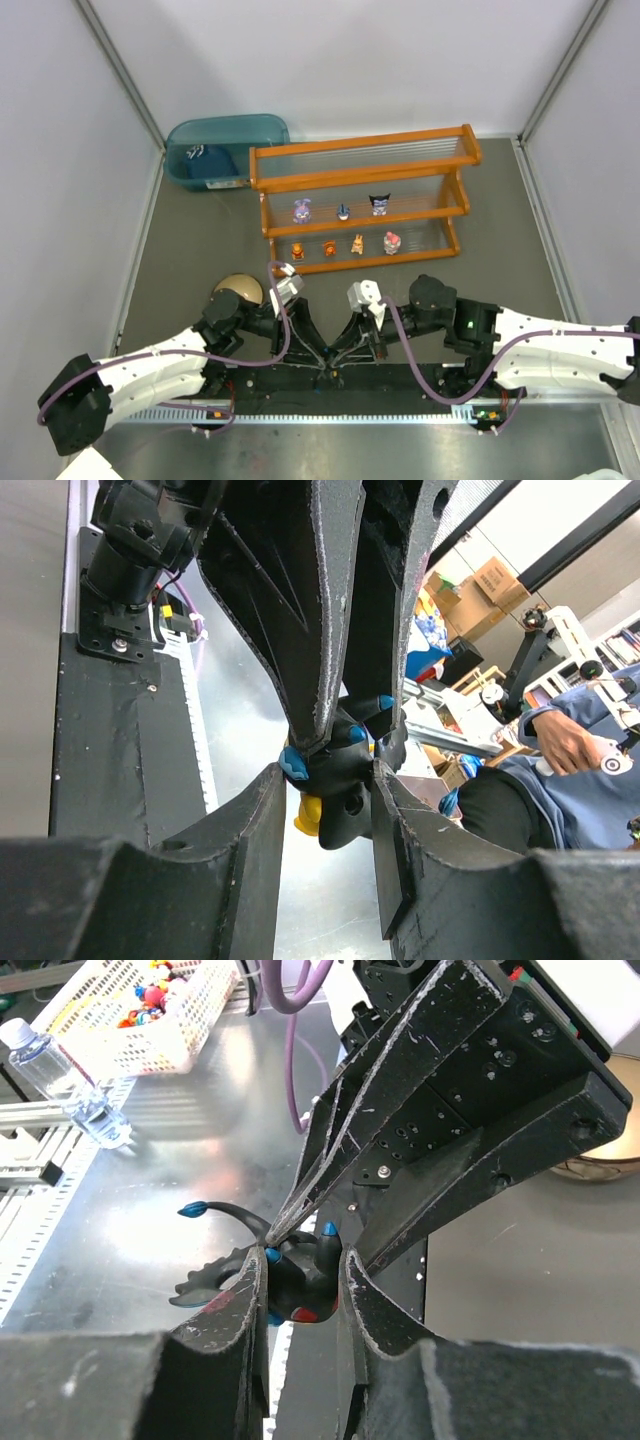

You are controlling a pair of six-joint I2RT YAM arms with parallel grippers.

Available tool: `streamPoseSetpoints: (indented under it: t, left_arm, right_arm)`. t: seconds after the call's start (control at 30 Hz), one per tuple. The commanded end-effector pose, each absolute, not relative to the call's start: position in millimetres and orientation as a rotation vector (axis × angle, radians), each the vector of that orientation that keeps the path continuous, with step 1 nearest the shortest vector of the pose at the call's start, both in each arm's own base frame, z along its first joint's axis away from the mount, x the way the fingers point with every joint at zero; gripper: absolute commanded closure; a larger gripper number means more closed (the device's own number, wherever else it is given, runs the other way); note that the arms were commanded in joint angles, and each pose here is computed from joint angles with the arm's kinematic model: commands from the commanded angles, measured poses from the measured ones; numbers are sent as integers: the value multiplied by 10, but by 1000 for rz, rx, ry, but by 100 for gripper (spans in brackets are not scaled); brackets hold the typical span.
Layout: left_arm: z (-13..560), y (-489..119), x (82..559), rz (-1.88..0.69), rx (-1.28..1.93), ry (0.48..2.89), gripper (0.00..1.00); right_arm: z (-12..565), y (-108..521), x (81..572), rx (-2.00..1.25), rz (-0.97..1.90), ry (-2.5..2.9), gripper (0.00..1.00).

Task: Place and organize the plastic toys onto the shelf

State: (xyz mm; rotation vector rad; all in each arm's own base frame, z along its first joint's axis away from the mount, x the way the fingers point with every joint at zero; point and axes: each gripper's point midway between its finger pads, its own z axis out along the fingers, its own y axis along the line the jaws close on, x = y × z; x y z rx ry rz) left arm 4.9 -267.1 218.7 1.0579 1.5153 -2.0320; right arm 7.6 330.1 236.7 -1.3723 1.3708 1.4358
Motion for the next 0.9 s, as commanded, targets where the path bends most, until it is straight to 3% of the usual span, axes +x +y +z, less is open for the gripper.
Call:
streamPoseSetpoints:
  t: [0.0, 0.07, 0.1, 0.33, 0.53, 0.87]
  left_arm:
    - [2380, -2702, 167, -1965, 1001, 1386, 65]
    - [2394, -2699, 182, -1954, 994, 1380, 58]
    - [2385, -2702, 196, -1951, 984, 1392, 46]
    - [2428, -2683, 327, -1878, 914, 1393, 18]
    - [2418, -2690, 565, -1692, 844, 1432, 12]
    - [2558, -2647, 688, -1599, 791, 1383, 5]
  right_arm:
    - [2655, 3317, 158, -1261, 1428, 1366, 100]
    - [2630, 3288, 202, -1235, 1403, 1392, 100]
    - [2657, 3257, 215, -1217, 1398, 1392, 100]
    - [2615, 3110, 374, -1106, 1320, 1469, 100]
    - [2602, 3109, 587, -962, 1254, 1568, 100]
    - [2390, 3278, 836, -855, 1147, 1748, 100]
